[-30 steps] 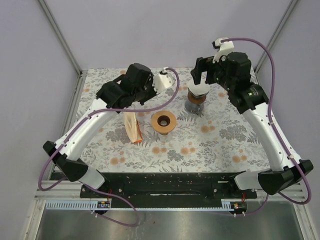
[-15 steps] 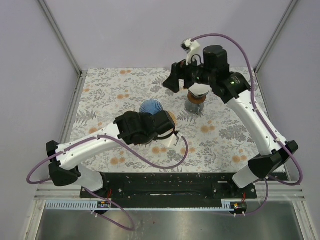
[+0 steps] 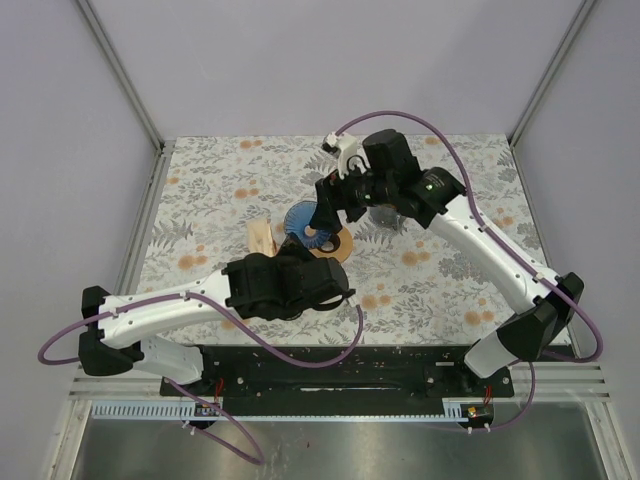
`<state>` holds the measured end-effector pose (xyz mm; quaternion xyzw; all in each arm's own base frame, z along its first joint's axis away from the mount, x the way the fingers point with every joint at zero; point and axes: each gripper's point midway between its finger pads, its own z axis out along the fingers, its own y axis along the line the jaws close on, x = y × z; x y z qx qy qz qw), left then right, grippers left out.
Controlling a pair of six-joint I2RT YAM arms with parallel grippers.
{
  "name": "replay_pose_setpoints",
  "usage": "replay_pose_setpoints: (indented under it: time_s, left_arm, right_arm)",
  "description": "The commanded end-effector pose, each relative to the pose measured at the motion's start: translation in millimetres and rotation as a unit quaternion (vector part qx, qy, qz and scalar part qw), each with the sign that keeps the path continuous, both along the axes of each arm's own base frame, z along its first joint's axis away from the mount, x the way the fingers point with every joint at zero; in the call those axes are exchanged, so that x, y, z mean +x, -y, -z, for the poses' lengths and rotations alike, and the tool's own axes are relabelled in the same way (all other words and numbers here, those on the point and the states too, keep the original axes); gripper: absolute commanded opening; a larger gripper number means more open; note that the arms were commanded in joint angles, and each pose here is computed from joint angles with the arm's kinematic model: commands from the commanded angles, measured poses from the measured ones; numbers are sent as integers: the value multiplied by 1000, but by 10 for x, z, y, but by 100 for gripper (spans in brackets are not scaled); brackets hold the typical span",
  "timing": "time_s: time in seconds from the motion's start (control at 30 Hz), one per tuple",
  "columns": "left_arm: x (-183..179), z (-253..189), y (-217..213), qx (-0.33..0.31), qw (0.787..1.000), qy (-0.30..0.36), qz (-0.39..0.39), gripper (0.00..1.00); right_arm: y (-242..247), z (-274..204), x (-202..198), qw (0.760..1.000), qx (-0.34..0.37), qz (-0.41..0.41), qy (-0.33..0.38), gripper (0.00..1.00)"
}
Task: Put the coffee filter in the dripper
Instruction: Pick up the coffee dripper from the center of the board, then place the coffee dripper in the dripper holder.
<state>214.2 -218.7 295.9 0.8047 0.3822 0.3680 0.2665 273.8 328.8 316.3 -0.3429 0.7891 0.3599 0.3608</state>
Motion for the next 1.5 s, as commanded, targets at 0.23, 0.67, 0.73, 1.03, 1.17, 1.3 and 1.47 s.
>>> replay_pose_setpoints:
  time_s: [0.23, 0.67, 0.73, 1.03, 1.17, 1.3, 1.47]
  left_arm:
    - [40, -205, 31, -29, 999, 40, -6, 0]
    - [-42, -690, 108, -243, 966, -72, -42, 99]
    - [-14, -838, 22, -303, 943, -115, -71, 99]
    - [160, -713, -206, -495, 782, -310, -216, 99]
    - [273, -581, -78, -558, 670, -388, -299, 93]
    - [347, -548, 33, -599, 567, -450, -342, 84]
    - [534, -227, 14, -635, 474, -453, -408, 76]
  right_arm:
    - [-12, 89, 111, 998, -27, 41, 33, 19]
    - [166, 274, 365, 991, -99, 92, 23, 0]
    - [190, 306, 378, 991, -102, 90, 11, 0]
    - [204, 543, 226, 991, -112, 59, -51, 0]
    - [181, 736, 207, 985, -138, 51, -87, 0]
    - [172, 820, 294, 983, -145, 58, -94, 0]
    - [190, 943, 351, 981, -148, 62, -109, 0]
